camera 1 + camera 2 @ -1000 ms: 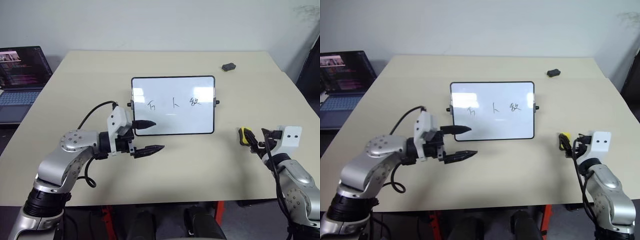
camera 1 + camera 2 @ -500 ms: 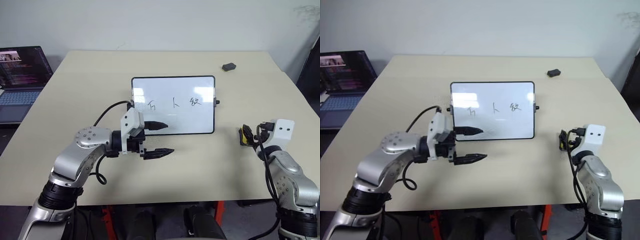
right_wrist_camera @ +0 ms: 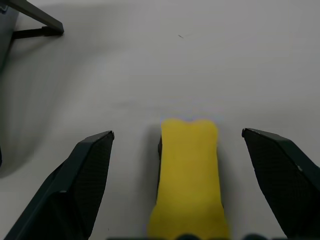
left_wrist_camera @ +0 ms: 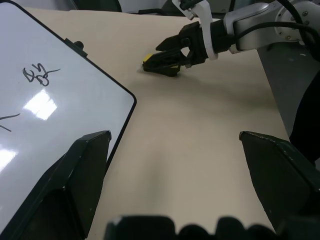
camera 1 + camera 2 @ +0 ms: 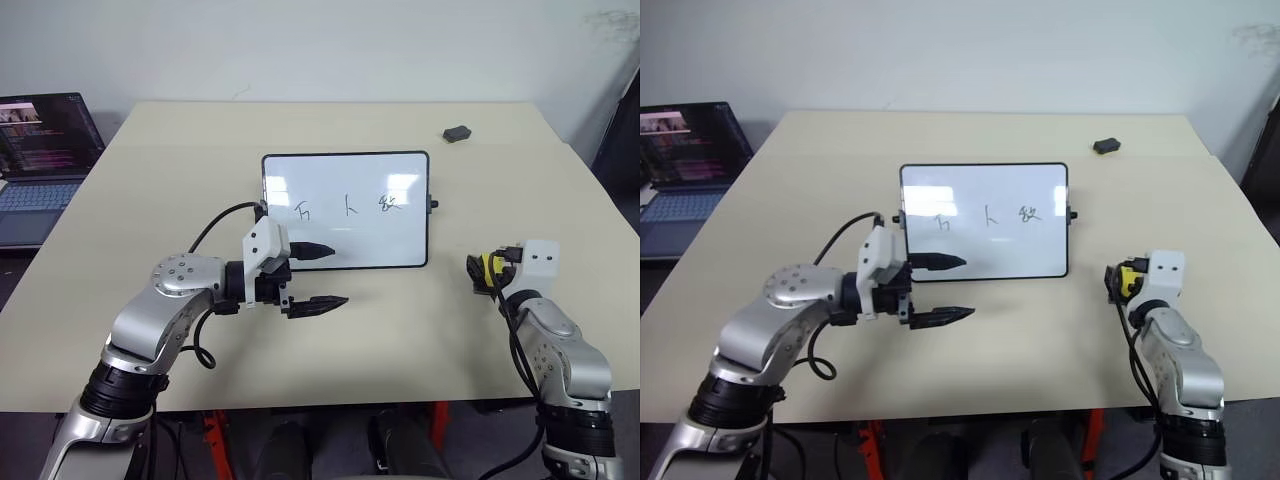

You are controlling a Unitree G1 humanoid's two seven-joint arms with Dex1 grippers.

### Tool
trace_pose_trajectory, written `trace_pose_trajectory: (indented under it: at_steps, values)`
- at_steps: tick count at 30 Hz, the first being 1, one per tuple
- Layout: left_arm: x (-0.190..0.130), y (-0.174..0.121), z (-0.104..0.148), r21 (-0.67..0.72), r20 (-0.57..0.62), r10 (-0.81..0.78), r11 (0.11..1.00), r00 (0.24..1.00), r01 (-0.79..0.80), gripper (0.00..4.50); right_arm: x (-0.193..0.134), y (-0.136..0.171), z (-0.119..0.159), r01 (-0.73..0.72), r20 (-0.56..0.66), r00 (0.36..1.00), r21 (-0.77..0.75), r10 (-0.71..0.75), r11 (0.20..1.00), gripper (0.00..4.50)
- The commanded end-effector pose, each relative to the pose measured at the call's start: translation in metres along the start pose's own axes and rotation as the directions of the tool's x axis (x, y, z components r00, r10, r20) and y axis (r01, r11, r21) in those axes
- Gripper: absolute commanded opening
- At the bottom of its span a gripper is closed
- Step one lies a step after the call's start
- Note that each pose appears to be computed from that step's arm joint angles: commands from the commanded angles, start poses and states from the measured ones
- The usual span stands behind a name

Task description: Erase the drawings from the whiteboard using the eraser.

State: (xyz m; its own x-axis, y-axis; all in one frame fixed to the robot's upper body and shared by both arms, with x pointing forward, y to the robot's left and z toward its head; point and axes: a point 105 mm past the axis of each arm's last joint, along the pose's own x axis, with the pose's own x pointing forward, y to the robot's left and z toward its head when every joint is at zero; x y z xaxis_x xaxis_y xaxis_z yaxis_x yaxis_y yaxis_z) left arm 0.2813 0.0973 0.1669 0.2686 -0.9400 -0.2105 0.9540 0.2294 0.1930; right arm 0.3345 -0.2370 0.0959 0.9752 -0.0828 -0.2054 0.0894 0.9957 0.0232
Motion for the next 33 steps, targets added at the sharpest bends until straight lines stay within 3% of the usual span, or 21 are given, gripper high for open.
trace_pose_trajectory:
  at_steps: [1, 28, 33]
  values:
    - [0.001, -0.001, 0.009, 0.040, 0.022, -0.007, 0.999, 1.000, 0.006, 4.50, 0.004, -0.002, 0.011, 0.018, 0.048, 0.999, -0.015, -0.018, 1.000, 4.47]
    - [-0.005, 0.003, 0.008, 0.041, 0.006, 0.017, 0.999, 1.000, -0.017, 4.50, 0.014, -0.007, 0.002, 0.054, 0.025, 0.998, 0.052, -0.055, 0.997, 4.47]
    - [-0.007, 0.003, 0.008, 0.044, -0.003, 0.019, 0.999, 1.000, -0.019, 4.50, 0.015, -0.005, 0.001, 0.052, 0.028, 0.998, 0.061, -0.054, 0.997, 2.80]
